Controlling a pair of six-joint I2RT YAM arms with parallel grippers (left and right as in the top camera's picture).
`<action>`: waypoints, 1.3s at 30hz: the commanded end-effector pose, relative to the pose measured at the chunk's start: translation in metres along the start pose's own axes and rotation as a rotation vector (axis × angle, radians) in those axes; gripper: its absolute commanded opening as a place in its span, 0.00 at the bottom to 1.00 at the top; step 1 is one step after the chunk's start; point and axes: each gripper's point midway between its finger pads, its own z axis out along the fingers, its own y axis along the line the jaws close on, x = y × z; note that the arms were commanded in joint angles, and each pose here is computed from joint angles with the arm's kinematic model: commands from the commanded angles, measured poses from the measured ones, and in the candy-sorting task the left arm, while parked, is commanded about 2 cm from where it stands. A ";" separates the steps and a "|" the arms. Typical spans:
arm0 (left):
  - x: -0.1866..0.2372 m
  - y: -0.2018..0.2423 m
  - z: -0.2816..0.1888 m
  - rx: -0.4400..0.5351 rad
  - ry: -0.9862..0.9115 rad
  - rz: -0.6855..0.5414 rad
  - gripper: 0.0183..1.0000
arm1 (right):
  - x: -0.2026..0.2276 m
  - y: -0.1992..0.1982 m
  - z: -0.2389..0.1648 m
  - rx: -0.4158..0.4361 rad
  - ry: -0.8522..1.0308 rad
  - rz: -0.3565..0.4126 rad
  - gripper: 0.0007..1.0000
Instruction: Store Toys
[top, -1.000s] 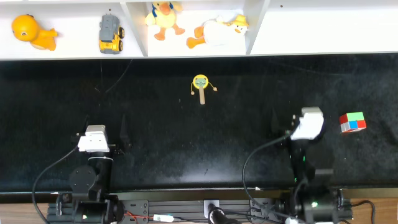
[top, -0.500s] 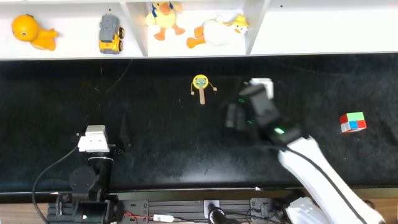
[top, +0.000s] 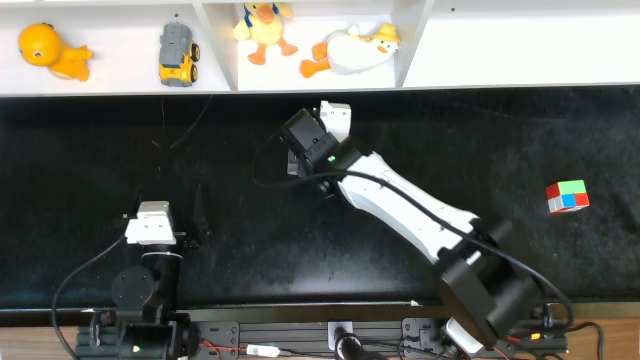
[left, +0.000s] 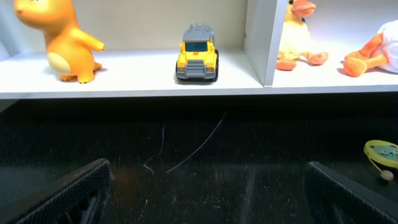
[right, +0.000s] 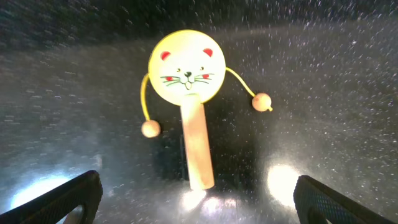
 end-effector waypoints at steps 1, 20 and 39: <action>-0.001 0.000 -0.001 0.000 -0.006 0.004 1.00 | 0.001 0.003 0.008 0.021 0.009 0.002 0.99; -0.001 0.000 -0.001 0.000 -0.006 0.004 1.00 | 0.014 -0.003 0.024 0.061 0.057 -0.044 0.90; -0.001 0.000 -0.001 0.000 -0.006 0.004 1.00 | 0.024 -0.006 0.042 0.090 0.085 -0.099 0.49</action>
